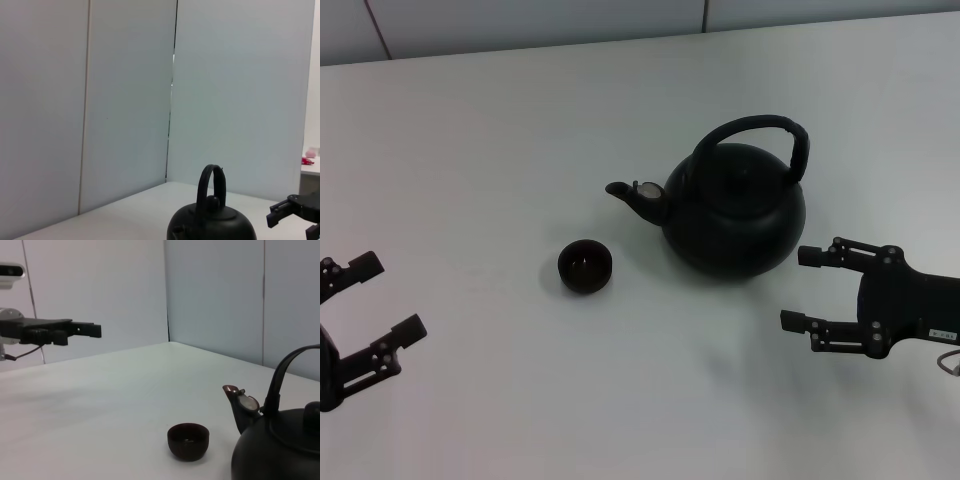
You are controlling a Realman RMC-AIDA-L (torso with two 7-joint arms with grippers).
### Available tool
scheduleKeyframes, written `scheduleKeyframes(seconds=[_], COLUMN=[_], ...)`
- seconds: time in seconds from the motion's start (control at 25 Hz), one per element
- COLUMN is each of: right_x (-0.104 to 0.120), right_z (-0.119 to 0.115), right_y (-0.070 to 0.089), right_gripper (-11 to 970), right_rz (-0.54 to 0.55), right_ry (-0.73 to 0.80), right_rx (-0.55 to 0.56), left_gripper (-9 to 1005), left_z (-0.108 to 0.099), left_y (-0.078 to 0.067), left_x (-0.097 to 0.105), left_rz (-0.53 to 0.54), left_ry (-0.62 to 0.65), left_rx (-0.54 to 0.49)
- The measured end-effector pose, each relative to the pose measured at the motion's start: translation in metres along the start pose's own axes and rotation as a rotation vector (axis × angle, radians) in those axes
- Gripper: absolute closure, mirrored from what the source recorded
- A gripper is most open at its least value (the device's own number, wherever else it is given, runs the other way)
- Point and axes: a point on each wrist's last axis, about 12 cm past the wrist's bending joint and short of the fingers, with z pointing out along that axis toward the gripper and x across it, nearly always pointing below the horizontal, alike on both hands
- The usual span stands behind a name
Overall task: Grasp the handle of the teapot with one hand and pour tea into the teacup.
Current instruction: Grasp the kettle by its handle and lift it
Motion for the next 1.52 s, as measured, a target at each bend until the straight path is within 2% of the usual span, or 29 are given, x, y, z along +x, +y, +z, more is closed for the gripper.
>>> scheduleKeyframes(seconds=[0.08, 0.36, 0.84, 0.96, 1.08, 1.12, 1.16, 1.2, 1.28, 1.32, 1.36, 1.52], right_x=[0.0, 0.002, 0.004, 0.007, 0.012, 0.018, 0.018, 0.021, 0.028, 0.034, 0.034, 0.039], right_z=[0.0, -0.002, -0.003, -0.006, -0.01, -0.009, -0.009, -0.008, -0.002, 0.009, 0.009, 0.035], right_y=[0.0, 0.001, 0.004, 0.006, 0.01, 0.016, 0.016, 0.02, 0.029, 0.038, 0.038, 0.05], right_gripper=[156, 157, 157, 157, 157, 157, 157, 157, 157, 157, 160, 172], right_rz=[-0.001, 0.005, 0.012, 0.017, 0.028, 0.049, 0.049, 0.061, 0.066, 0.067, 0.067, 0.095], right_ry=[-0.001, 0.001, 0.001, -0.019, -0.114, -0.205, -0.205, -0.246, -0.329, -0.371, -0.371, -0.366], right_rx=[-0.001, 0.003, 0.007, 0.04, 0.149, 0.253, 0.253, 0.304, 0.443, 0.567, 0.567, 0.714], left_gripper=[184, 183, 183, 183, 183, 183, 183, 183, 184, 184, 184, 184], left_z=[0.0, 0.002, 0.006, 0.005, 0.006, 0.006, 0.007, 0.008, 0.01, 0.012, 0.012, 0.015], left_y=[0.0, -0.004, -0.002, -0.002, 0.0, 0.0, 0.0, 0.0, 0.0, 0.0, 0.0, 0.002], left_x=[0.002, 0.028, 0.024, 0.023, 0.021, 0.021, 0.021, 0.02, 0.02, 0.02, 0.02, 0.018], left_rz=[0.01, 0.05, 0.057, 0.058, 0.059, 0.06, 0.06, 0.061, 0.062, 0.062, 0.063, 0.065], left_ry=[0.025, 0.246, 0.221, 0.213, 0.202, 0.199, 0.196, 0.193, 0.188, 0.185, 0.184, 0.18], left_rx=[0.002, 0.023, 0.027, 0.024, 0.016, 0.016, 0.018, 0.019, 0.023, 0.025, 0.025, 0.029])
